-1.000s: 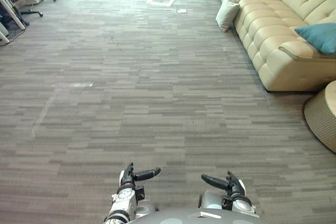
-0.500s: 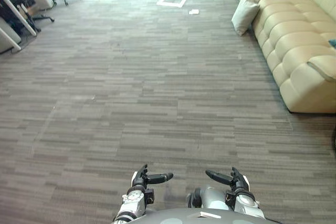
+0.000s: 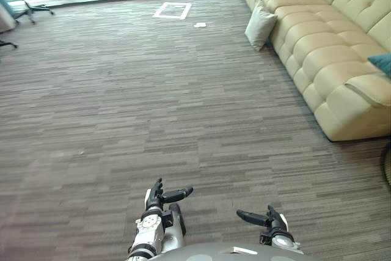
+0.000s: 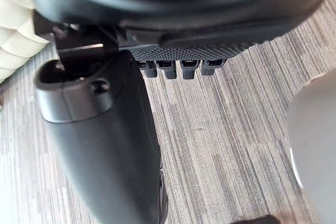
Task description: Pick up cushions and gather them together orderly.
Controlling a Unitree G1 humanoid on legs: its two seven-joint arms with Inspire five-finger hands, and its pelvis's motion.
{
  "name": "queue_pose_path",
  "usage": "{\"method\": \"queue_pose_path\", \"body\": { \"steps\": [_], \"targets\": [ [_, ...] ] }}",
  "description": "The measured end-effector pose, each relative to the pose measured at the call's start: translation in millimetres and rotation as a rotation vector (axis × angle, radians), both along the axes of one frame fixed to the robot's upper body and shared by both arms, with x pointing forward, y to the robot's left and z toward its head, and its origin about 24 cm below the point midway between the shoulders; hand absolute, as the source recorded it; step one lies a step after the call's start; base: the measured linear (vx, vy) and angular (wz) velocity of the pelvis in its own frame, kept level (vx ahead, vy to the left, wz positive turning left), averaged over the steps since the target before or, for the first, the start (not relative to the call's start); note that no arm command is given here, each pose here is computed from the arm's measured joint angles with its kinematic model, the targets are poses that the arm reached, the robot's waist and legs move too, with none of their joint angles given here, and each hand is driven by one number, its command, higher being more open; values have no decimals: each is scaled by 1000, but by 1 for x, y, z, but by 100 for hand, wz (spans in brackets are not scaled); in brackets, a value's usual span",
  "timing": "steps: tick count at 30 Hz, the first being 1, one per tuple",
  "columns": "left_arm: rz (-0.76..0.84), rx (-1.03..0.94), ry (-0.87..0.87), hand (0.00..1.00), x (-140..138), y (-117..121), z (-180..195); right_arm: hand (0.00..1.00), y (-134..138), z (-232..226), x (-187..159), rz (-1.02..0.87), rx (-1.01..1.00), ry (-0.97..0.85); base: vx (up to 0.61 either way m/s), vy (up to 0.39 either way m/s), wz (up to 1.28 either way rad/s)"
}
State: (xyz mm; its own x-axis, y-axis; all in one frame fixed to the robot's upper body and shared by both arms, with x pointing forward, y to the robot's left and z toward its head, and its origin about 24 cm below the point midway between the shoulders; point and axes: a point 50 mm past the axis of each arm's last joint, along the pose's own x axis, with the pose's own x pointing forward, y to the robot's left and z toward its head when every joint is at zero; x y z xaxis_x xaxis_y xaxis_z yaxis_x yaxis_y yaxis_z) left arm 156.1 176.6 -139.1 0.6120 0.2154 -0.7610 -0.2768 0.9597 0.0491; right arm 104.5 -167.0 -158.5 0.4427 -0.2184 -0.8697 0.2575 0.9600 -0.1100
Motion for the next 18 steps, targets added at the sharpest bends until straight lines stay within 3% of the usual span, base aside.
{"method": "queue_pose_path", "body": {
  "steps": [4, 8, 18],
  "targets": [
    [7, 15, 64, 100, -6, 4, -5, 100, -10, 5, 8, 4, -17, -50, 598, 283, -6],
    [8, 10, 99, 100, -17, 4, -10, 100, -17, 12, 21, 6, -44, -118, 470, 54, -2],
    [-54, -87, 114, 100, -18, -27, -14, 100, -25, 17, 36, -13, -60, -143, 559, -198, 31]
  ]
}}
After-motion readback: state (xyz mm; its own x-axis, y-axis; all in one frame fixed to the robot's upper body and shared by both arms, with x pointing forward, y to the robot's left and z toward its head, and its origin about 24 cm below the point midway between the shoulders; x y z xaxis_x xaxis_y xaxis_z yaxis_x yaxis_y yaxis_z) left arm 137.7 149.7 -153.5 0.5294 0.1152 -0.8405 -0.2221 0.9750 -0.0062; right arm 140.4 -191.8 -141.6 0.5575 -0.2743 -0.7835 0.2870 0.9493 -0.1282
